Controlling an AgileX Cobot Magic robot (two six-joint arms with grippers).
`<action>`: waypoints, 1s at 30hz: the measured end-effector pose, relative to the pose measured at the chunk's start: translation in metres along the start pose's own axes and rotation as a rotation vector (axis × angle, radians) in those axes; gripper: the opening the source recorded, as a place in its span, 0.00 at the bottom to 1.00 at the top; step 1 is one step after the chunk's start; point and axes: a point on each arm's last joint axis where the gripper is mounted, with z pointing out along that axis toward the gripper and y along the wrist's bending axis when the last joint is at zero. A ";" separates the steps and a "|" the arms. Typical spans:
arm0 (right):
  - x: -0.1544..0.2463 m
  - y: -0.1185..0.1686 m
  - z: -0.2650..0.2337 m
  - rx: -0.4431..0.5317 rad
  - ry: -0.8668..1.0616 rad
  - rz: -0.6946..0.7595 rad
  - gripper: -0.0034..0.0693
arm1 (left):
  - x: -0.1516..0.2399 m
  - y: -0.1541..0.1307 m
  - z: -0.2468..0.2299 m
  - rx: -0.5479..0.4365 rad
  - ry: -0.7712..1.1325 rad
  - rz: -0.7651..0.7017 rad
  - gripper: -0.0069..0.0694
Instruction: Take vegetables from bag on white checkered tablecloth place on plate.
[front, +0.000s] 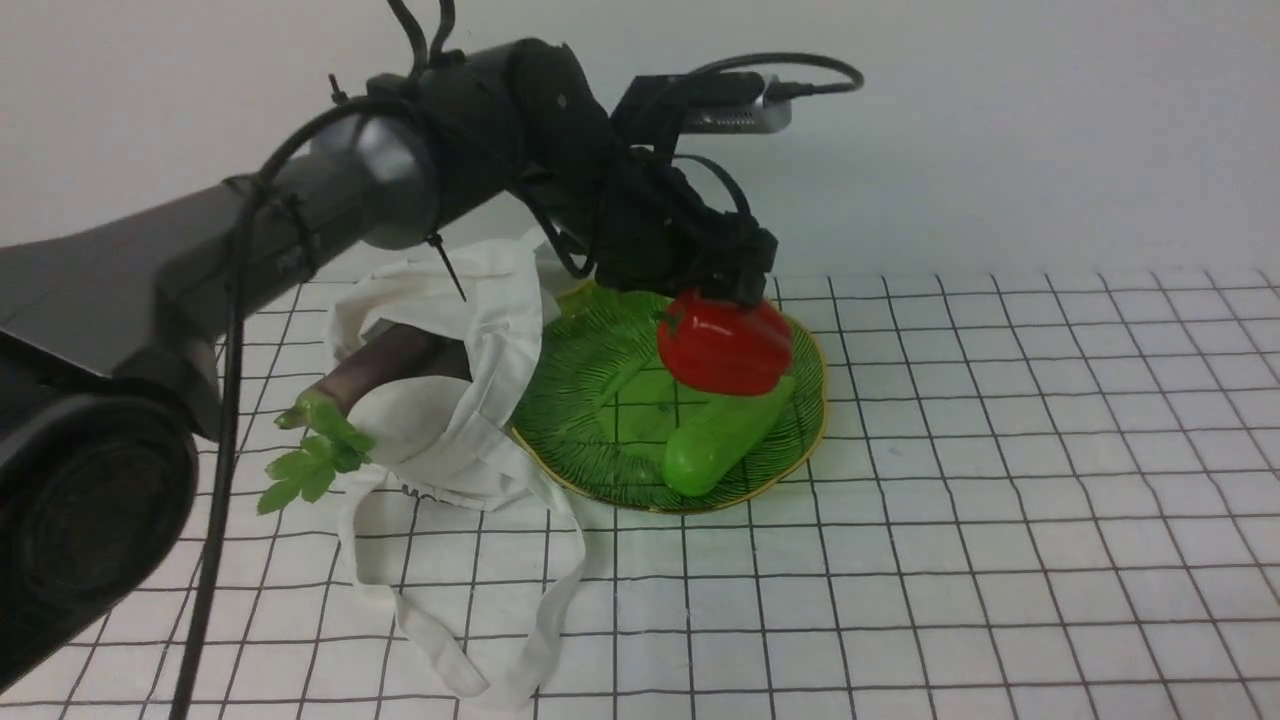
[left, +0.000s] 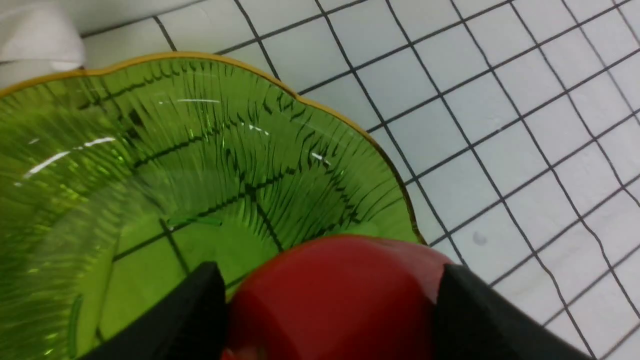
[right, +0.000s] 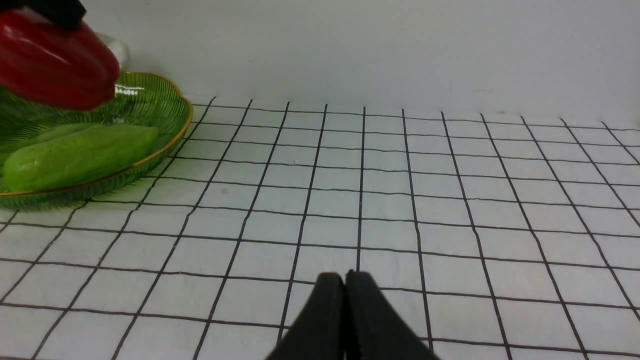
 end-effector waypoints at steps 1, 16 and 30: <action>0.000 0.000 0.000 0.000 0.000 0.000 0.03 | 0.000 0.001 0.003 -0.003 -0.005 -0.001 0.72; 0.000 0.000 0.000 0.000 0.000 0.000 0.03 | -0.003 0.002 0.004 -0.014 -0.005 0.017 0.92; 0.000 0.000 0.000 0.000 0.000 0.000 0.03 | -0.031 -0.019 -0.180 -0.190 0.071 0.236 0.16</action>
